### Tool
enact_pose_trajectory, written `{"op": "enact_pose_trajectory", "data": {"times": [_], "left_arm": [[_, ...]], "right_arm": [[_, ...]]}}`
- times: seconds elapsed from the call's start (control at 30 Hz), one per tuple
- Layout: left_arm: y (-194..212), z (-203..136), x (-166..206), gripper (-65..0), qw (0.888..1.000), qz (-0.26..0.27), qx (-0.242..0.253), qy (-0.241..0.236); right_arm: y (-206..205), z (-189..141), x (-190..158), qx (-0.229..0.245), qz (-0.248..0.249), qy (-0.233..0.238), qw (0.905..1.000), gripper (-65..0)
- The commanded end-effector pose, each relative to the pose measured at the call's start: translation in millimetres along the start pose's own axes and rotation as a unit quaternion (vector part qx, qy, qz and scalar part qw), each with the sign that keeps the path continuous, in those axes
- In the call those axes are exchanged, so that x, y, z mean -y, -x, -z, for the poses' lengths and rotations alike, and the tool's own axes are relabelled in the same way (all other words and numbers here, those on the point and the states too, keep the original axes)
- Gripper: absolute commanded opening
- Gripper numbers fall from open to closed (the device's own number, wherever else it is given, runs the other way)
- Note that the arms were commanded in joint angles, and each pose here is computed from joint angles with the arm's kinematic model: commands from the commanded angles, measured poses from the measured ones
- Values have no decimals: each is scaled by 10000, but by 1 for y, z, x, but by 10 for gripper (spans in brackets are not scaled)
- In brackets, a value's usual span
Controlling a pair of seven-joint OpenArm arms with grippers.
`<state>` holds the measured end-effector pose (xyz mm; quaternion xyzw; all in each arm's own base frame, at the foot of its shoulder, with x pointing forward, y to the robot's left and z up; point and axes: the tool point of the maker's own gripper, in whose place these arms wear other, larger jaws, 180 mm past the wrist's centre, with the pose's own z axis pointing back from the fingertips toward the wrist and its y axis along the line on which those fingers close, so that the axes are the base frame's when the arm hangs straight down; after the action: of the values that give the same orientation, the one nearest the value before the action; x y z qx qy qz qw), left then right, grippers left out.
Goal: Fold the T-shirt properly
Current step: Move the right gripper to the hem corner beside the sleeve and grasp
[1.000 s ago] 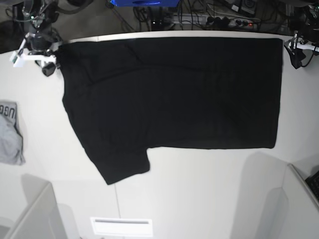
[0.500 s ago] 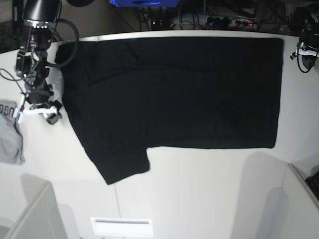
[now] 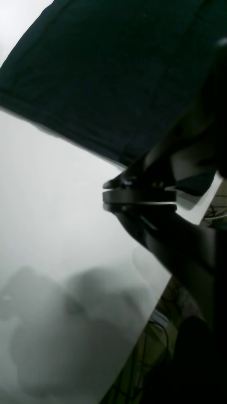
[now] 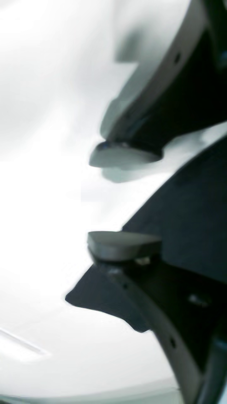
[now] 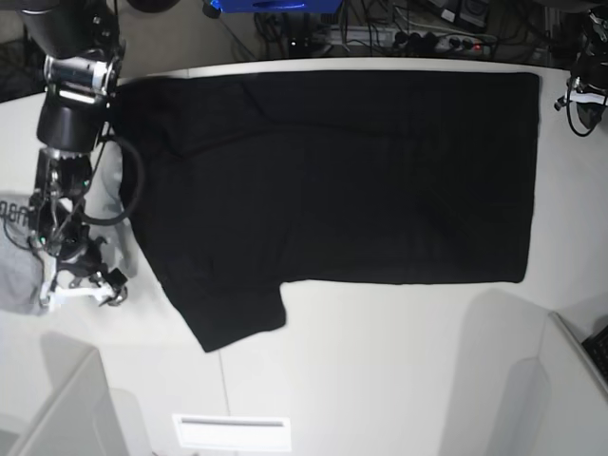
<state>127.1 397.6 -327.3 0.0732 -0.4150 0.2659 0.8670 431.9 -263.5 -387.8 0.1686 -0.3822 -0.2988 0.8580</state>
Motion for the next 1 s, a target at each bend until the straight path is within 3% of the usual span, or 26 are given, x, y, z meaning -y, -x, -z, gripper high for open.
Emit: {"op": "enact_pose_trajectory", "data": {"times": [0.0, 0.17, 0.33, 0.43, 0.67, 0.97], "left_arm": [[-12, -3, -1, -650, 9998, 79, 192, 5], [-12, -3, -1, -650, 9998, 79, 192, 5], [-15, -4, 0, -650, 9997, 109, 224, 14], [-15, -4, 0, -650, 9997, 109, 224, 14], [-15, -4, 0, -650, 9997, 104, 214, 13], [-16, -3, 2, -650, 9997, 98, 229, 28]], "right_arm": [[-23, 4, -20, 151, -82, -199, 9997, -302], [-14, 29, -43, -272, -418, -135, 9987, -260], [-11, 43, -80, -322, -1283, -365, 9905, -260], [-7, 51, -76, -542, -1435, -181, 9880, -260], [4, 59, -73, -528, -1930, -32, 9798, -260], [33, 63, -90, -808, -2400, -282, 9670, -267]]}}
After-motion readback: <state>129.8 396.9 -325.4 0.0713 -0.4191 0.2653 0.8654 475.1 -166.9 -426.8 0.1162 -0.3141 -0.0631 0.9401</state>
